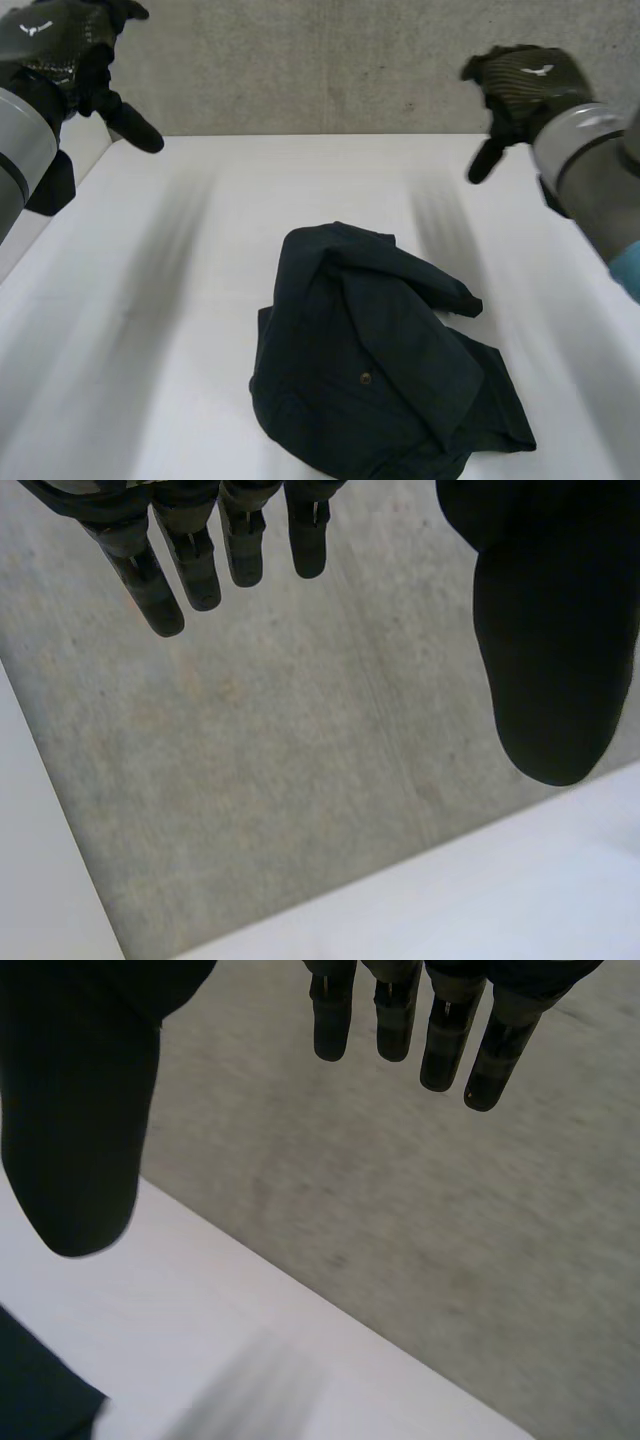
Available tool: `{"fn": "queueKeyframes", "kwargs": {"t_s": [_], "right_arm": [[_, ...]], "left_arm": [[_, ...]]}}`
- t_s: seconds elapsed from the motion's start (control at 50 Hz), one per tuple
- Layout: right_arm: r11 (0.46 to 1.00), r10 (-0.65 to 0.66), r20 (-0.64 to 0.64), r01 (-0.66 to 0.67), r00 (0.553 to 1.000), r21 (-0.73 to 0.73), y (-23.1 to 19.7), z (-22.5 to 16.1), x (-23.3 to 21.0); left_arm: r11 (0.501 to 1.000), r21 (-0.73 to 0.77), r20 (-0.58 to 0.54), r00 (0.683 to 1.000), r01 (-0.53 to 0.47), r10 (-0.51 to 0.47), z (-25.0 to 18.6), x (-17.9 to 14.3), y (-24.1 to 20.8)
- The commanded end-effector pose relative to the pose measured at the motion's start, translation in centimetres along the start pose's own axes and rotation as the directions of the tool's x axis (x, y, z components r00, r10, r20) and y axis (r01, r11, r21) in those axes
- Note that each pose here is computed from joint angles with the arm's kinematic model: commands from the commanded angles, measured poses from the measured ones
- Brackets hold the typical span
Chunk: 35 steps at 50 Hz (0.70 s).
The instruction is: Fold the shorts.
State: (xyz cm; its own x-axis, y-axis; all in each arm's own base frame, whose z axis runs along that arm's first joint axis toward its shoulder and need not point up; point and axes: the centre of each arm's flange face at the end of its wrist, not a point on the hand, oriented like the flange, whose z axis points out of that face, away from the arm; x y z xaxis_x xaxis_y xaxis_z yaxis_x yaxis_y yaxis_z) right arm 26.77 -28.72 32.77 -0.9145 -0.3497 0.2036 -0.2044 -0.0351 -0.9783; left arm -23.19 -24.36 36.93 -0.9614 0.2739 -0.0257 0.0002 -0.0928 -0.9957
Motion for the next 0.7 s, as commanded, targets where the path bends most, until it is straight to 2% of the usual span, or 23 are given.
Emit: {"fn": "queueKeyframes", "kwargs": {"t_s": [0.02,0.34,0.36,0.44,0.52,0.6,0.7], "right_arm": [[0.998,0.058,-0.074,-0.059,0.996,-0.011,0.2,-0.5,2.2],[0.999,0.043,-0.026,-0.042,0.999,0.017,-0.2,-0.7,1.5],[0.999,0.036,-0.010,-0.036,0.999,0.021,-0.3,-0.6,1.3],[0.998,-0.062,0.203,0.060,0.977,0.014,0.3,-1.3,-0.4],[0.994,-0.083,0.316,0.101,0.945,-0.041,2.3,-2.2,-1.5],[0.985,-0.057,0.334,0.108,0.941,-0.134,5.9,-2.6,-1.3],[0.979,-0.036,0.293,0.093,0.955,-0.181,10.2,-2.6,-0.4]], "left_arm": [[0.991,-0.121,-0.020,0.999,-0.049,0.047,-1.1,0.1,0.9],[0.994,-0.095,-0.040,0.998,-0.051,0.047,-0.9,0.8,1.4],[0.994,-0.094,-0.042,0.998,-0.052,0.048,-0.9,0.9,1.6],[0.985,-0.166,-0.046,0.998,-0.057,0.050,-0.4,1.0,4.6],[0.955,-0.290,-0.074,0.996,-0.059,0.038,-1.3,1.8,8.4],[0.907,-0.421,-0.127,0.991,-0.018,-0.040,-3.2,3.3,12.2],[0.828,-0.551,-0.128,0.970,0.104,-0.207,-4.1,4.2,16.0]]}}
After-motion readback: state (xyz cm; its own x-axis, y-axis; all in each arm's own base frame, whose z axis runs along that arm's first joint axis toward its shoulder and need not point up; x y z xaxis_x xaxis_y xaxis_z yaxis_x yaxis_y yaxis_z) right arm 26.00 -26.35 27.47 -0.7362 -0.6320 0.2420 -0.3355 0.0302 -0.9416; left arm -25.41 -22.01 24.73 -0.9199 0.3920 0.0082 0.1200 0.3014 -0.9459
